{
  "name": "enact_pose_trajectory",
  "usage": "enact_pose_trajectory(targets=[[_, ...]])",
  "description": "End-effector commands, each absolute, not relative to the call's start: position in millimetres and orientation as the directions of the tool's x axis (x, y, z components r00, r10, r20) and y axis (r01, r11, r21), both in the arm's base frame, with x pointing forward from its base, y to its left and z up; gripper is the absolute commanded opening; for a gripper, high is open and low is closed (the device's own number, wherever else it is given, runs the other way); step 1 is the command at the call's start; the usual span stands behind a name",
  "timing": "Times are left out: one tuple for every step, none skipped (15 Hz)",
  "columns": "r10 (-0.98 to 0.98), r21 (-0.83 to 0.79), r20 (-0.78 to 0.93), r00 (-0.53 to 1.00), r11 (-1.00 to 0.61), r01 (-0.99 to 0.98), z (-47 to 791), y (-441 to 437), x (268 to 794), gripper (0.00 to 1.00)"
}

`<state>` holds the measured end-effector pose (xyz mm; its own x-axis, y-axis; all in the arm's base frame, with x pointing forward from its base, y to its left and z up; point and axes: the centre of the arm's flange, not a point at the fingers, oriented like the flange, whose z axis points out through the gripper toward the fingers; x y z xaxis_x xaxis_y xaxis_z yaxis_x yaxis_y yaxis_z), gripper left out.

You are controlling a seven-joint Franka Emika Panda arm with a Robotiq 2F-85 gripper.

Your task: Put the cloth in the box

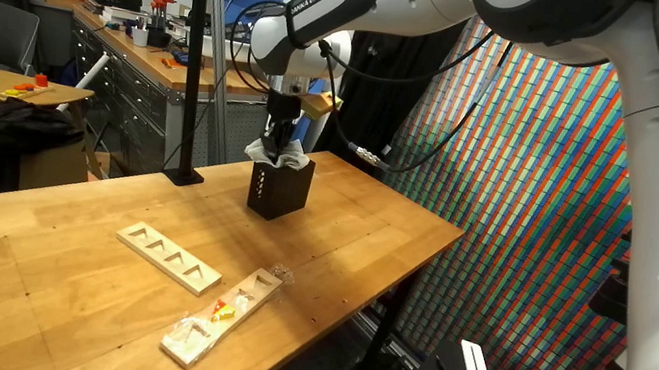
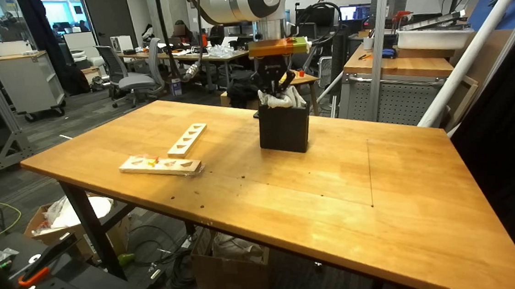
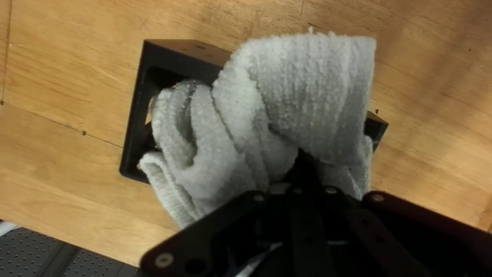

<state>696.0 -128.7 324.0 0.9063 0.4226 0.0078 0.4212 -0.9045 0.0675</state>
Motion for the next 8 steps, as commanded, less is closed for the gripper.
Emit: enact_pose_trajectory(targets=[[0.406,0.090,0.034,0.913,-0.911,0.402,340,-130,689,0.02],[0.404,0.097,0.035,0.914,-0.912,0.399,344,-130,687,0.01],[0.400,0.108,0.035,0.916,-0.913,0.394,351,-132,685,0.02],[0.396,0.121,0.036,0.917,-0.913,0.390,358,-134,683,0.01],[0.392,0.135,0.037,0.919,-0.913,0.384,366,-137,681,0.02],[0.388,0.150,0.039,0.921,-0.913,0.378,374,-141,680,0.02],[0.385,0.167,0.041,0.922,-0.913,0.373,382,-145,679,0.02],[0.383,0.185,0.043,0.923,-0.911,0.369,390,-149,678,0.02]])
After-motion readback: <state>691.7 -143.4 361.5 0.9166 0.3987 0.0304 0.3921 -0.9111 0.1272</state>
